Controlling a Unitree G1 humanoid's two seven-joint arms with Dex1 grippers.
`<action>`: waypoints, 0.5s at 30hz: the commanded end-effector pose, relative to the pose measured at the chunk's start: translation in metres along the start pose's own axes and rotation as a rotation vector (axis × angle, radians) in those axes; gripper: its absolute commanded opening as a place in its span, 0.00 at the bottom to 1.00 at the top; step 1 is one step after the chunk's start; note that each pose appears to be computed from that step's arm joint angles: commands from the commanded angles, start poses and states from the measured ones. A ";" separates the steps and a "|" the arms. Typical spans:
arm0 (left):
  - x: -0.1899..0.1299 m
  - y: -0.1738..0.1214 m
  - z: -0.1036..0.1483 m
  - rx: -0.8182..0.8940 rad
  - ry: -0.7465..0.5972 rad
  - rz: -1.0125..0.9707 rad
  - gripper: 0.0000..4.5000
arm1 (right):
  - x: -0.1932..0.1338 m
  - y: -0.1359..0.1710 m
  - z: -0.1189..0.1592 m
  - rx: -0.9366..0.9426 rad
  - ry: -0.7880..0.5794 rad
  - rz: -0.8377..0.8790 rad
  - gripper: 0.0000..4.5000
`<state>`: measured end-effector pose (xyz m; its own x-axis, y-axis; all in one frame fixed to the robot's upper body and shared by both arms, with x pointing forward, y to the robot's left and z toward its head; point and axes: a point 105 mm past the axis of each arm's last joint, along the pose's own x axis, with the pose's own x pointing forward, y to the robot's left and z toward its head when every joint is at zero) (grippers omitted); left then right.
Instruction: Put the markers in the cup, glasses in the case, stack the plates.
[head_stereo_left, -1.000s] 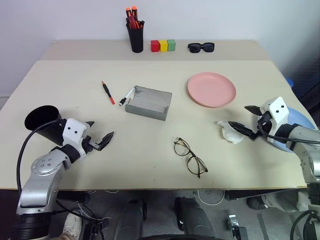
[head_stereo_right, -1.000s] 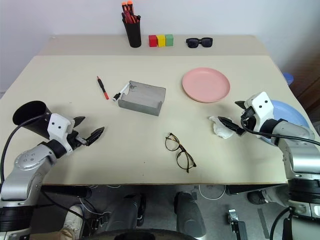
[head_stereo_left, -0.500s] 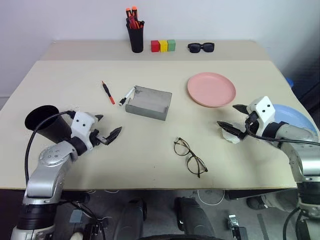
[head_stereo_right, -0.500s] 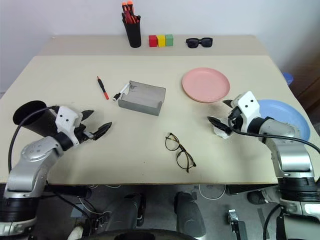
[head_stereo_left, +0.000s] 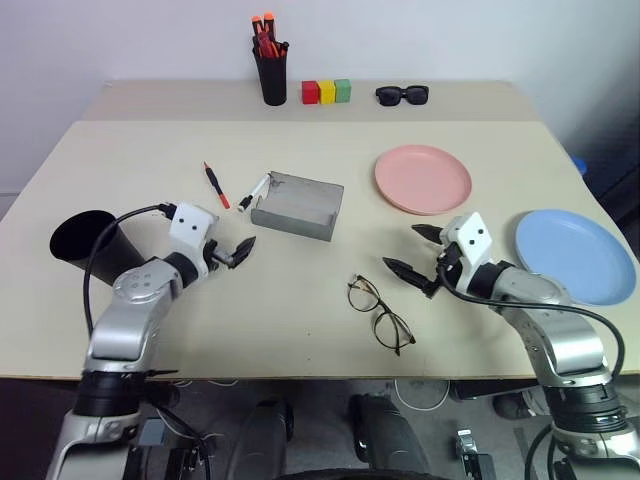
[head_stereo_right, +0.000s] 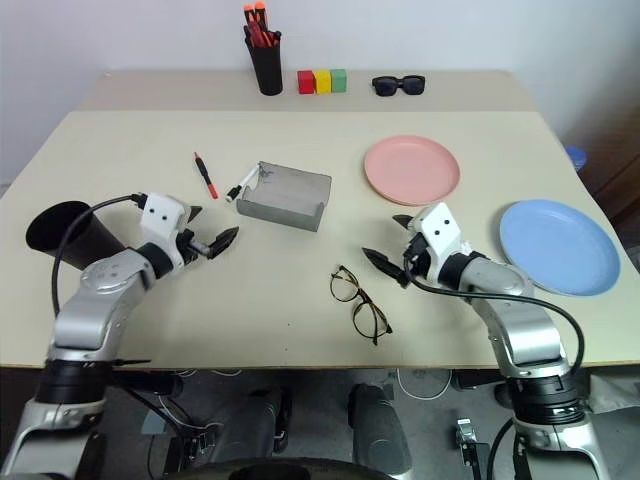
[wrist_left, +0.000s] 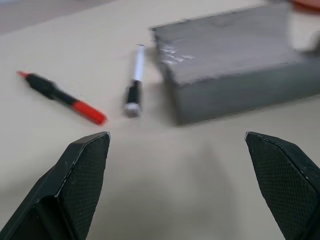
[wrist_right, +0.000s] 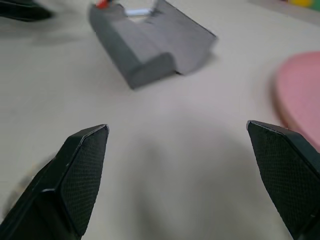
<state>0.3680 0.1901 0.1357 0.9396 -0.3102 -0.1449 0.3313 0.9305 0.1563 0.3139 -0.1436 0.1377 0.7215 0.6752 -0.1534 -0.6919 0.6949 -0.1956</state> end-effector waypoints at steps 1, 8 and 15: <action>0.014 0.025 0.017 -0.049 0.011 0.143 0.99 | 0.006 0.014 0.029 -0.045 -0.081 0.034 1.00; 0.058 0.027 0.029 -0.100 0.149 0.149 0.99 | 0.029 0.054 0.051 -0.030 -0.159 0.129 1.00; 0.084 0.017 0.031 -0.082 0.314 0.064 0.99 | 0.042 0.077 0.058 -0.021 -0.191 0.173 1.00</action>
<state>0.4522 0.1740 0.1502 0.8839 -0.1892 -0.4276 0.2462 0.9658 0.0815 0.2943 -0.0519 0.1573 0.5825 0.8114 -0.0478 -0.8062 0.5693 -0.1608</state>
